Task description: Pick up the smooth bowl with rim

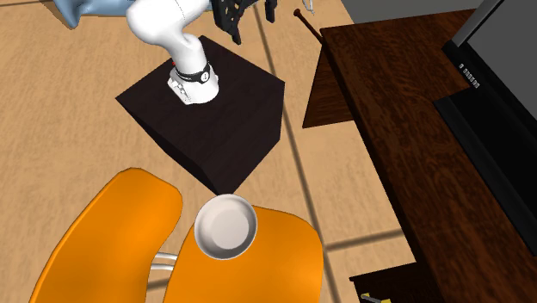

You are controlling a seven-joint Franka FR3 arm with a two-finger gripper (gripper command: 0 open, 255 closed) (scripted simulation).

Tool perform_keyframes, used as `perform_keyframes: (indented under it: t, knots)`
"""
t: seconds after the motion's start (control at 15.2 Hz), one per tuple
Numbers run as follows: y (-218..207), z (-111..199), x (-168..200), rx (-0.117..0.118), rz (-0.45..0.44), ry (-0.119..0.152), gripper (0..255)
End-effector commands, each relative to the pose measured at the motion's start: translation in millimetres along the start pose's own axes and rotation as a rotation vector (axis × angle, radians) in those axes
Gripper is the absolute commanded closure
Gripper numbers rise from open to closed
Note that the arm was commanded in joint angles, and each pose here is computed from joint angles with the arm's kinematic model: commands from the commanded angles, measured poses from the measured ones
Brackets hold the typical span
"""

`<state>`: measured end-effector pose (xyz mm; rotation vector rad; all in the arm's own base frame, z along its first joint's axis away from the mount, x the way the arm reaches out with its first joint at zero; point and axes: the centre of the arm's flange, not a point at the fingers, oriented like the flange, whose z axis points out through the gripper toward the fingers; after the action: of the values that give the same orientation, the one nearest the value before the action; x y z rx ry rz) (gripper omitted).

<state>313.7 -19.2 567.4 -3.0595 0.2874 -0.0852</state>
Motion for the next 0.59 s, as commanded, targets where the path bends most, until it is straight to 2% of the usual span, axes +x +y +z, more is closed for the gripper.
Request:
perform_keyframes:
  t: [0.0, 0.53]
  knots:
    - [0.0, 0.0, 0.0, 0.000, 0.000, 0.000, 0]
    - [45.2, 68.4, 62.1, -0.061, 0.024, -0.017, 0]
